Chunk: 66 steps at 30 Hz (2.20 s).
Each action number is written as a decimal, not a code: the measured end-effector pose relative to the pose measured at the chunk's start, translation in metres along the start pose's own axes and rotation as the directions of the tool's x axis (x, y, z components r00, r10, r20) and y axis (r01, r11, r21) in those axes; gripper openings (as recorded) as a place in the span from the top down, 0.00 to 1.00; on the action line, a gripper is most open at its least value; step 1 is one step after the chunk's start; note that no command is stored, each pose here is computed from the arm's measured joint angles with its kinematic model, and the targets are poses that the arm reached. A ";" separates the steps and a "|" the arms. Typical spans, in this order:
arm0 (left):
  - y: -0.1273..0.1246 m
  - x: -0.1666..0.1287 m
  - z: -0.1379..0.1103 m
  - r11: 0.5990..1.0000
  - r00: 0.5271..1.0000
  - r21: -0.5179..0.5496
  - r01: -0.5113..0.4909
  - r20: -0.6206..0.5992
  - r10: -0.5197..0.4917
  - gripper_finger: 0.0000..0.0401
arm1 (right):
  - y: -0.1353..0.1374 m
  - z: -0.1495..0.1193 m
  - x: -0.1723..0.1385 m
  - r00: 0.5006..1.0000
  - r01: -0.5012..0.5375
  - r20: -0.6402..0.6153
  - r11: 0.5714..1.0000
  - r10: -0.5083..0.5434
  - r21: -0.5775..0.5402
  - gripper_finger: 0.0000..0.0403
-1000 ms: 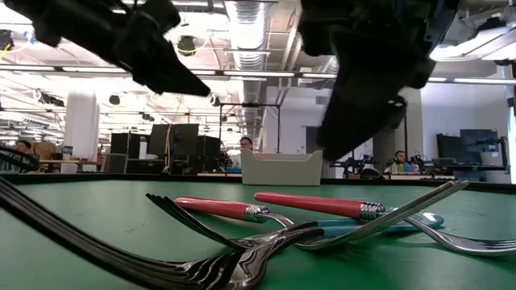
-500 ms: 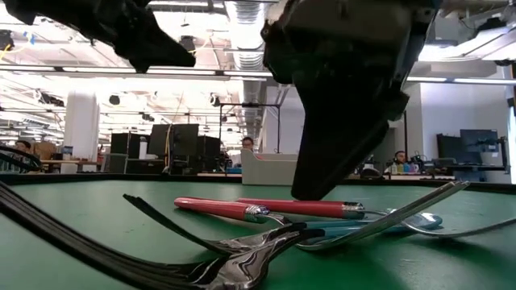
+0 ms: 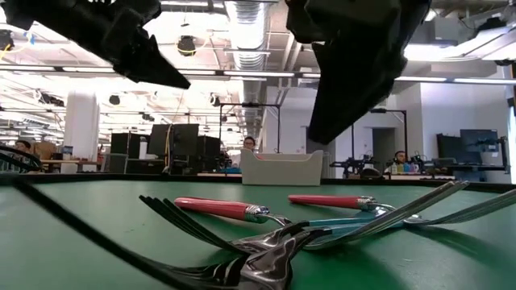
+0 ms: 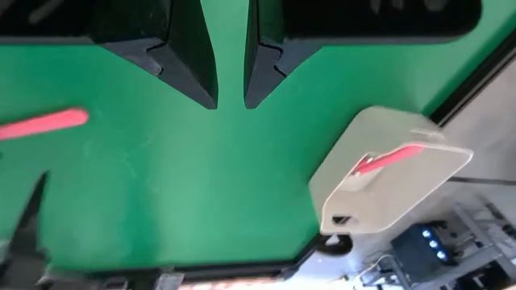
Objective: Sort silverware by color (type)
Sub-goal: Put the pink fork into the white bin
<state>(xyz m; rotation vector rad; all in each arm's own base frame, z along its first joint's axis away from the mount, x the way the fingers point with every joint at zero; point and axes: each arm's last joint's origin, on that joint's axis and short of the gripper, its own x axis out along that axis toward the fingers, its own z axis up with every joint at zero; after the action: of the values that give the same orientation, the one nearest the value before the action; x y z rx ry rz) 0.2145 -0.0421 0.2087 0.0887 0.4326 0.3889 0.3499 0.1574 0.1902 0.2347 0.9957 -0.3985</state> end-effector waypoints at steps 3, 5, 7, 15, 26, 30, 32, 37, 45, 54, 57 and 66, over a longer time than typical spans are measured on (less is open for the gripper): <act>0.000 0.002 -0.002 1.000 1.000 0.006 -0.019 -0.010 0.019 0.87 | 0.004 -0.002 0.003 1.000 -0.026 -0.008 0.999 0.026 0.028 0.48; 0.001 0.002 -0.003 1.000 0.999 0.004 -0.027 -0.020 0.027 0.87 | 0.006 -0.006 0.010 0.999 -0.026 -0.038 0.999 0.028 0.038 0.45; 0.001 0.002 -0.004 0.999 0.999 -0.009 -0.035 -0.025 0.035 0.87 | 0.010 -0.011 0.023 0.997 -0.029 -0.075 0.999 0.032 0.045 0.44; 0.001 0.002 -0.005 0.999 0.998 -0.013 -0.046 -0.038 0.045 0.87 | 0.008 -0.023 0.046 0.981 0.019 -0.195 0.993 0.004 0.115 0.50; 0.001 0.002 0.000 0.993 0.999 -0.116 -0.038 0.010 0.040 0.87 | -0.013 0.003 0.039 0.994 0.098 -0.051 0.993 -0.094 0.072 0.87; 0.001 0.002 0.000 0.991 0.999 -0.126 -0.038 0.011 0.039 0.87 | -0.024 0.023 0.027 0.995 0.090 0.042 0.994 -0.093 0.056 0.87; 0.001 0.002 0.001 0.991 0.999 -0.127 -0.032 0.012 0.033 0.87 | -0.030 0.030 0.021 0.991 0.089 0.096 0.995 -0.093 0.046 0.87; 0.001 0.002 0.000 0.991 0.999 -0.127 -0.032 0.009 0.033 0.87 | -0.063 0.045 0.003 0.972 0.147 0.185 0.989 -0.146 0.011 0.87; 0.004 0.003 -0.002 0.991 0.998 -0.118 -0.068 -0.009 0.068 0.87 | -0.139 0.084 0.002 0.941 0.277 0.268 0.925 -0.207 -0.260 0.87; 0.009 0.006 -0.007 0.981 0.993 -0.162 -0.106 -0.063 0.097 0.87 | -0.238 0.142 0.015 0.878 0.278 0.464 0.913 -0.116 -0.298 0.87; 0.010 0.006 -0.010 0.980 0.991 -0.162 -0.114 -0.088 0.100 0.87 | -0.267 0.144 0.030 0.881 0.321 0.448 0.885 -0.149 -0.337 0.81; 0.011 0.006 -0.010 0.974 0.989 -0.183 -0.136 -0.090 0.121 0.87 | -0.307 0.144 0.059 0.885 0.367 0.406 0.877 -0.227 -0.309 0.47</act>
<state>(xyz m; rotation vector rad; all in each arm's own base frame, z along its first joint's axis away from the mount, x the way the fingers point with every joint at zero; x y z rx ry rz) 0.2113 -0.0293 0.1989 -0.0838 0.4668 0.5607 0.3571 -0.1866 0.2126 -0.3450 0.7252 -0.5037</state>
